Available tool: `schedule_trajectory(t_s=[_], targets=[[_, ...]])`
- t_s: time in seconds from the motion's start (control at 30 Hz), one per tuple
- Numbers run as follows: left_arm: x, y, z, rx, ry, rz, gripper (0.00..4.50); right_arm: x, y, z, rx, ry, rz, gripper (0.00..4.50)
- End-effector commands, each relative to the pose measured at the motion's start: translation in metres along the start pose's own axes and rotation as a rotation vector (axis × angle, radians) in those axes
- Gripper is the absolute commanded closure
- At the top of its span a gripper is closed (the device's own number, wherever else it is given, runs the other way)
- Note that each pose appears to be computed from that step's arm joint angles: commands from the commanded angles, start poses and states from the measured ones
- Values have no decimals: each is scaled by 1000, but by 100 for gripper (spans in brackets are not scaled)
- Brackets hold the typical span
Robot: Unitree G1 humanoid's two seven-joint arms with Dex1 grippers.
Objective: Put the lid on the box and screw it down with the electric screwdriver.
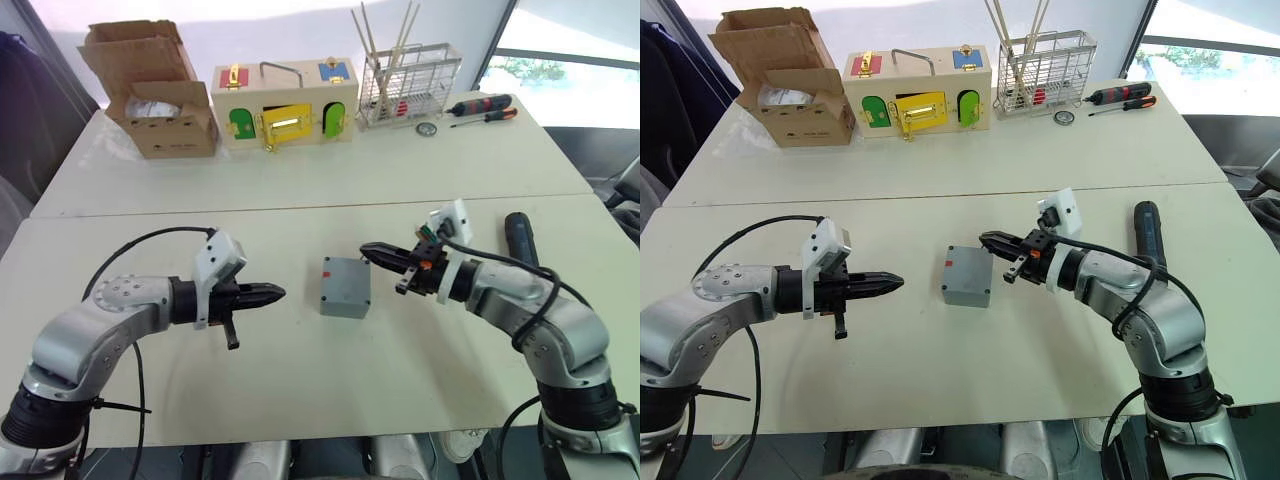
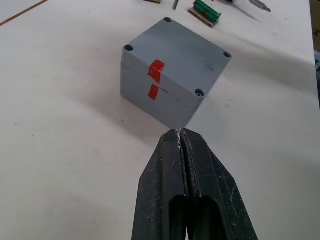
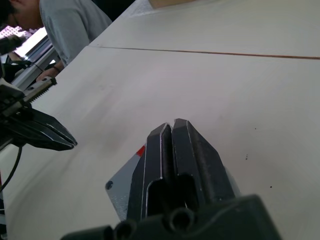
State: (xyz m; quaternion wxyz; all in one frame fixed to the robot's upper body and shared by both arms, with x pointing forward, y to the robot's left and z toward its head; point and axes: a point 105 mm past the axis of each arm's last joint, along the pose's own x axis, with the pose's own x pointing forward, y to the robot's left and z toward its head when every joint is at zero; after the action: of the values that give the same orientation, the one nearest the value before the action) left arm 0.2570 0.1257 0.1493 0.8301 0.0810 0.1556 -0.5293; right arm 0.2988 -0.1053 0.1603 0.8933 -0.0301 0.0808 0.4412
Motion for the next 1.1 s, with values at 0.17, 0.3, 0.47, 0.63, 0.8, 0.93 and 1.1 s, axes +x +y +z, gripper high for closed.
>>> schedule_trajectory(t_s=[0.17,0.3,0.47,0.63,0.8,0.93,1.1], targets=[[-2,-7,9,25,-35,7,450,-1,-3,4,-35,-27,0,443],[-1,-6,10,25,-39,8,450,-2,-8,3,-27,-26,-22,443],[1,-5,11,29,-41,2,450,-4,-10,-4,-19,-13,-39,443],[2,-5,12,31,-42,0,450,-4,-12,-7,-19,-11,-58,443],[2,-5,12,34,-42,-4,450,-2,-13,-13,-24,5,-67,443],[3,-5,13,35,-43,-3,450,-1,-13,-16,-28,13,-64,443],[4,-6,12,31,-46,-2,450,0,-18,-13,-35,0,-85,443]])
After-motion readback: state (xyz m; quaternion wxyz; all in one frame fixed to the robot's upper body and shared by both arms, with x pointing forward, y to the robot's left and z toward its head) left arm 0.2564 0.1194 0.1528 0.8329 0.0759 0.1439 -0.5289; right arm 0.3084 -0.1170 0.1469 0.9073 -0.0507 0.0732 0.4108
